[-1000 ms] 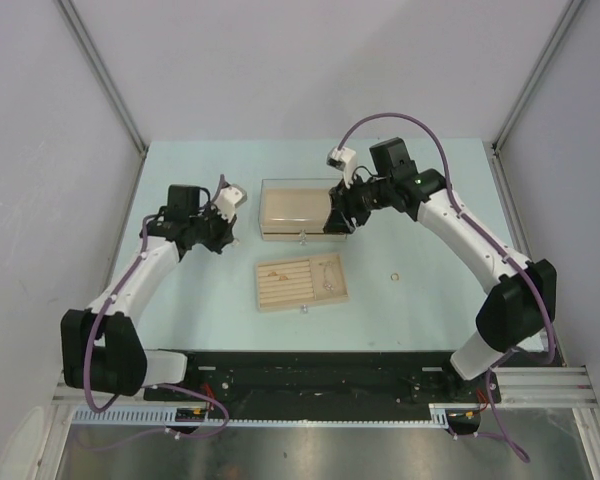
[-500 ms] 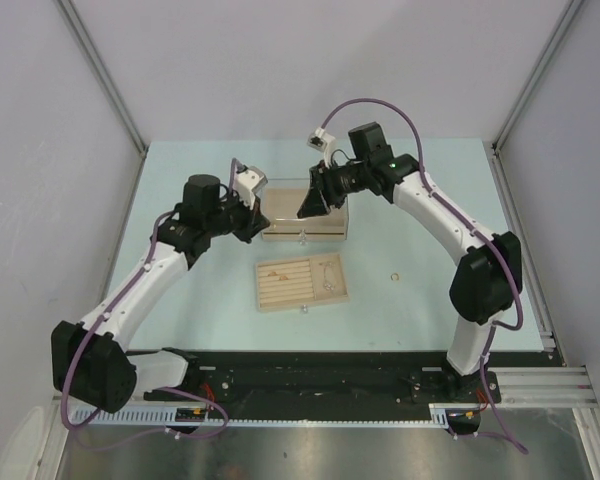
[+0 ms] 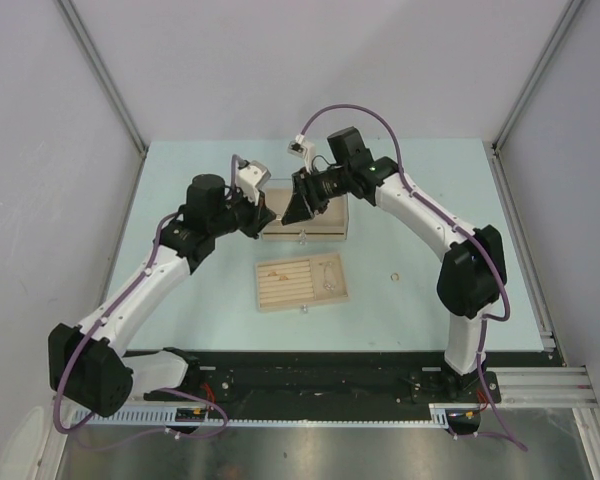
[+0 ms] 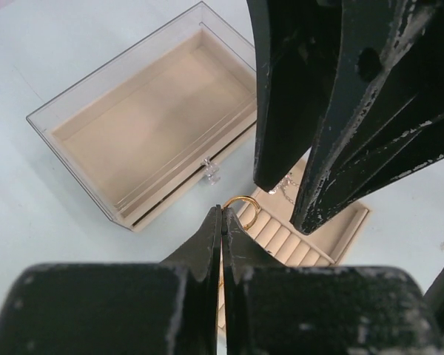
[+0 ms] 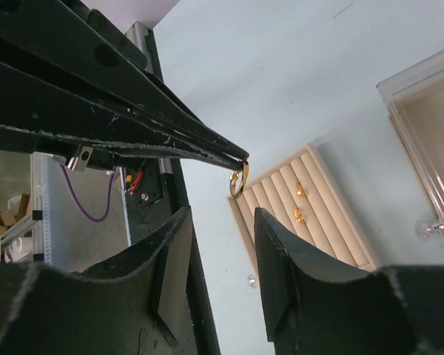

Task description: Organize the mixed jewelry

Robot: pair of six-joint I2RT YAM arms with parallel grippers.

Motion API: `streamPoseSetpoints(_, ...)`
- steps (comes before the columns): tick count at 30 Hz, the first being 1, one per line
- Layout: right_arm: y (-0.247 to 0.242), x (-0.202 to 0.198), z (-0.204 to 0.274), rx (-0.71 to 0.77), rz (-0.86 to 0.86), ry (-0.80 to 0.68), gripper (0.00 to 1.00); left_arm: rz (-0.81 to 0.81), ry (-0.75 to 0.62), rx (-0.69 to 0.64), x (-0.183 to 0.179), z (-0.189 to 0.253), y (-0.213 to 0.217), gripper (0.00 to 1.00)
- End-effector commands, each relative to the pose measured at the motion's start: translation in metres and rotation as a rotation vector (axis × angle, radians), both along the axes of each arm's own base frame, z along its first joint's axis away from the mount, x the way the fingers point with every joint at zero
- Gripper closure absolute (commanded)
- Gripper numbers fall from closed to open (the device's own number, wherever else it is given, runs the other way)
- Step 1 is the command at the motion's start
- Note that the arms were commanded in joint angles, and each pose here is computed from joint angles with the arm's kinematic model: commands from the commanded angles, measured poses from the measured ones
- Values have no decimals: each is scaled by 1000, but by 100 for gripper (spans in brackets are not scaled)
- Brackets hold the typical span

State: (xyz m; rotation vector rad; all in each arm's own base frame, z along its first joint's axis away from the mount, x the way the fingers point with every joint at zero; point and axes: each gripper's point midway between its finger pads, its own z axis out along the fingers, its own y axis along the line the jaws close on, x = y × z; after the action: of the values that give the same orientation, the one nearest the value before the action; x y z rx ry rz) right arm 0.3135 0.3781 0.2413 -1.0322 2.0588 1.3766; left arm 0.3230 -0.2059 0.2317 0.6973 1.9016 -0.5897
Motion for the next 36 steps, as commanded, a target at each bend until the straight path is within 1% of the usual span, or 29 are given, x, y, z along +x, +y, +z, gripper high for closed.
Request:
streamPoseSetpoints(1, 9, 7, 24, 50, 6, -43, 57, 9, -74, -45, 0, 27, -3, 100)
streamPoseSetpoints(17, 16, 11, 20, 35, 0, -59, 65, -7, -85, -46, -5, 29, -7, 100)
streamPoseSetpoints(25, 21, 9, 20, 29, 14, -67, 74, -16, -87, -45, -8, 28, -9, 100)
streamPoseSetpoints(28, 22, 9, 20, 25, 14, -70, 80, -17, -85, -42, -8, 27, -9, 100)
streamPoseSetpoints(29, 22, 8, 19, 24, 17, -73, 84, -18, -85, -43, -8, 27, -9, 100)
streamPoseSetpoints(30, 22, 8, 20, 24, 18, -74, 85, -15, -87, -43, -8, 27, -9, 100)
streamPoseSetpoints(33, 20, 9, 19, 19, 15, -77, 85, -15, -88, -39, -8, 26, -9, 100)
streamPoseSetpoints(36, 18, 9, 19, 16, 14, -77, 81, -12, -91, -35, -8, 24, -7, 100)
